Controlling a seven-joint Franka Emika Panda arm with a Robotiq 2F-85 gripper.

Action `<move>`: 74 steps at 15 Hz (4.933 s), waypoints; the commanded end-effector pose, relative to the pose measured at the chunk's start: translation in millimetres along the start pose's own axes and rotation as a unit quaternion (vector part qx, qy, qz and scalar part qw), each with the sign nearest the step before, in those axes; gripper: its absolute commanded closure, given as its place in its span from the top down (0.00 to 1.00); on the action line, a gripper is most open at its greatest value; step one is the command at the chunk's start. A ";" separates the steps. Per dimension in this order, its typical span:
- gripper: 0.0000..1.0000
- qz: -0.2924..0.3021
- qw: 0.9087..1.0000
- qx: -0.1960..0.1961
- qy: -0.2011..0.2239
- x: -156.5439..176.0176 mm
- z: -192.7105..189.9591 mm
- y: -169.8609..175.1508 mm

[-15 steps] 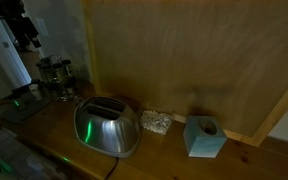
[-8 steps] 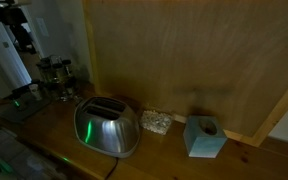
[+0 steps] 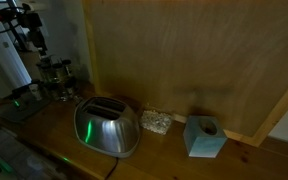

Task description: Twist around the rack of spices then put the white bottle on the rack

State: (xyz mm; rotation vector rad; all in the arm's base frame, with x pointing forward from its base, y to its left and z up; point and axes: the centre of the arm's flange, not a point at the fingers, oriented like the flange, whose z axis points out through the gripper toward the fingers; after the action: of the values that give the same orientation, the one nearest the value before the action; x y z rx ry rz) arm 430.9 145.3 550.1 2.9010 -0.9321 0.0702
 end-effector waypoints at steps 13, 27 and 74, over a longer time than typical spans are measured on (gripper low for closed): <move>1.00 0.144 0.988 0.055 -0.018 24.4 34.1 -41.0; 0.46 0.182 0.980 0.069 -0.029 30.1 33.8 -42.7; 0.07 -0.445 0.892 0.058 0.054 9.1 33.3 -46.0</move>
State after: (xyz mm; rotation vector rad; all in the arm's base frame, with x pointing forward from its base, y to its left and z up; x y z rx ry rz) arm 470.8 170.6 514.2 3.1064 0.2565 0.1692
